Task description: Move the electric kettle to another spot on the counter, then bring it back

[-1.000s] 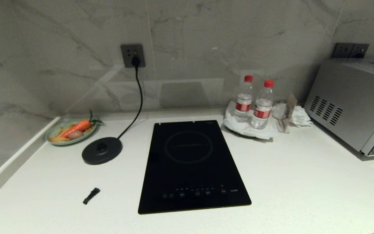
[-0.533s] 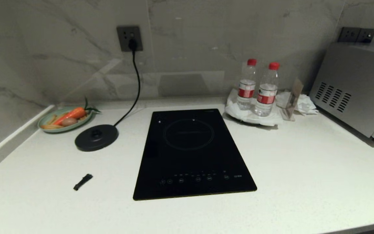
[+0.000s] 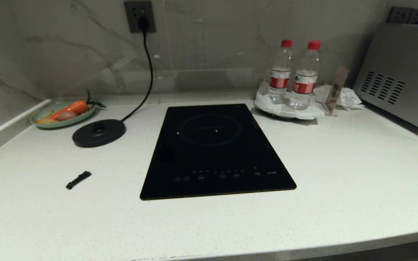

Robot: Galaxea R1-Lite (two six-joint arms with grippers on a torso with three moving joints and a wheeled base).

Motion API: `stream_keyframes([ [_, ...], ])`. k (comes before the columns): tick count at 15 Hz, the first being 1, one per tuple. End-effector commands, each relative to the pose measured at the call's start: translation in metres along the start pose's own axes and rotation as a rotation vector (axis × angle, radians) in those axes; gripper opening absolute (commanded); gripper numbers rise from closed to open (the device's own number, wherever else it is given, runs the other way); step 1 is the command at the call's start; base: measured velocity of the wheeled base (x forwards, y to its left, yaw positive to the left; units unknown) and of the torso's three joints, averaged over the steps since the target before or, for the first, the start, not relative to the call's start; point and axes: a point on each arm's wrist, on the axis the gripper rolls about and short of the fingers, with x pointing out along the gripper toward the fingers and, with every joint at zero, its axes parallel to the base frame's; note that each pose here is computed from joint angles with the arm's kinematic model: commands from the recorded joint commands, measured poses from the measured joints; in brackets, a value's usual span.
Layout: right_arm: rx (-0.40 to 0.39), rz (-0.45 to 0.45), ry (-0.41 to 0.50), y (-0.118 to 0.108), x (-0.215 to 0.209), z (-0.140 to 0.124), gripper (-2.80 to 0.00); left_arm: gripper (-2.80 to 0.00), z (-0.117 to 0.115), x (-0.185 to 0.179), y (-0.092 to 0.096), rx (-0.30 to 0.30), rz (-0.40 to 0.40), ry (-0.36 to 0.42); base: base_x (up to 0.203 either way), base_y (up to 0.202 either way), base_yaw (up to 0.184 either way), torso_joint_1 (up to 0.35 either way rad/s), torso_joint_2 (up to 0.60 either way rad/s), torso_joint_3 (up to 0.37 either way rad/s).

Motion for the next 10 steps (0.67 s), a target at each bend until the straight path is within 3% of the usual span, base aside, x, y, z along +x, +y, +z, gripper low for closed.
stream_keyframes([
  [1,-0.001,0.0,0.0,0.0,0.0,0.0,-2.8,-2.8,0.0001,0.0001,0.0,0.0,0.001,0.001,0.0,0.0,0.0,-0.036,0.42,0.364],
  [4,-0.001,0.0,0.0,0.0,0.0,0.0,-2.8,-2.8,0.0,0.0001,0.0001,-0.001,0.003,0.001,0.0,0.0,0.0,-0.025,0.15,0.136],
  [10,-0.004,0.0,0.0,0.0,0.0,0.0,-2.8,-2.8,0.0,0.0001,0.0001,-0.007,0.003,0.001,0.0,0.0,0.0,-0.001,0.01,0.007],
])
